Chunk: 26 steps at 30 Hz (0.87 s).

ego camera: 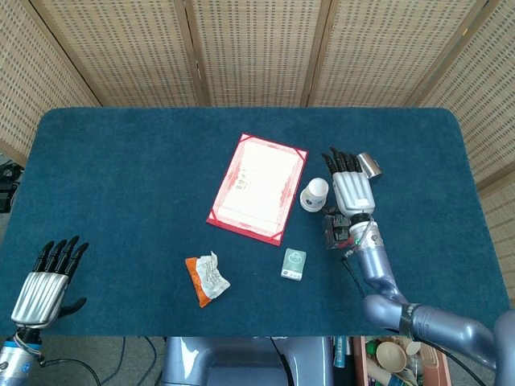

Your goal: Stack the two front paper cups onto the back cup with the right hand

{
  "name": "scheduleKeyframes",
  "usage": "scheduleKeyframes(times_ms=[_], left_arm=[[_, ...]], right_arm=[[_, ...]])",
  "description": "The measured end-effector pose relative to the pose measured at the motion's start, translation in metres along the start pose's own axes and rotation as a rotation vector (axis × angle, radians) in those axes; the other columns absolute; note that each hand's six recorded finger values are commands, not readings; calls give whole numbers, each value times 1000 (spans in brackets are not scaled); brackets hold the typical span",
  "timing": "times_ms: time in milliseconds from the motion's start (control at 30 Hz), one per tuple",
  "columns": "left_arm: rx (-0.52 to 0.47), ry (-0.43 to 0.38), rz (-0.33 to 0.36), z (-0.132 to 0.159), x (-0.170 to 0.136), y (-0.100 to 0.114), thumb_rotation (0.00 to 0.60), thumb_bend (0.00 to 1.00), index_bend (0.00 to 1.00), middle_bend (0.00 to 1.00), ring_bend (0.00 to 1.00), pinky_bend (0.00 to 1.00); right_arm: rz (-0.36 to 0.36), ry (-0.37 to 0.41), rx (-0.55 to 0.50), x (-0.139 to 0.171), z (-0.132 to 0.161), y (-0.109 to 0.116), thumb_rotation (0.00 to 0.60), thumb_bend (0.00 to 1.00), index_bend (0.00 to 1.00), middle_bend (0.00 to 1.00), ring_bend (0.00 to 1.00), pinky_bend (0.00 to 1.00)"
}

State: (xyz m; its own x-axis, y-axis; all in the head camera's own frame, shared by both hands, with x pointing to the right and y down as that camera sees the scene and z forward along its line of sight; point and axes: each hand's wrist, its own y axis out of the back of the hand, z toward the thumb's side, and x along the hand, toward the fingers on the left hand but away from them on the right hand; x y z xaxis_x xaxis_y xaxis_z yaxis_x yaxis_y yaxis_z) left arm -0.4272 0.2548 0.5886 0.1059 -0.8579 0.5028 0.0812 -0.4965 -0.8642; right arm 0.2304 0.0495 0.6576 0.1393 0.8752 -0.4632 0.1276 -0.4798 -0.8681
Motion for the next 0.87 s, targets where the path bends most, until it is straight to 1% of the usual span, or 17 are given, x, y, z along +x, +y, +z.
scheduleKeyframes(times_ms=[133,233,300,467,600,700,867], left_arm=[[-1,14,-11,-4,2,-3,600,164,0,0,0,0],[-3,14,-11,-4,3,-3,600,164,0,0,0,0],[-4,13,-7,-3,3,-2,600,164,0,0,0,0],[-9,8,13,-2,0,2,600,164,0,0,0,0],[-10,8,25,-2,-1,4,600,163,0,0,0,0],[-10,9,28,-3,-2,5,600,163,0,0,0,0],[-3,10,31,-2,-2,5,600,164,0,0,0,0]], right_arm=[[2,51,56,36,-9,0,600,111,64,0,0,0],[-16,72,108,65,-26,-3,600,108,18,0,0,0],[-31,79,129,88,-40,-7,600,106,10,0,0,0],[-85,64,112,139,-69,-10,600,106,10,0,0,0],[-115,26,83,175,-91,-11,600,107,10,0,0,0],[-136,15,91,194,-101,-8,600,107,10,0,0,0],[-144,21,102,213,-107,-6,600,106,10,0,0,0]])
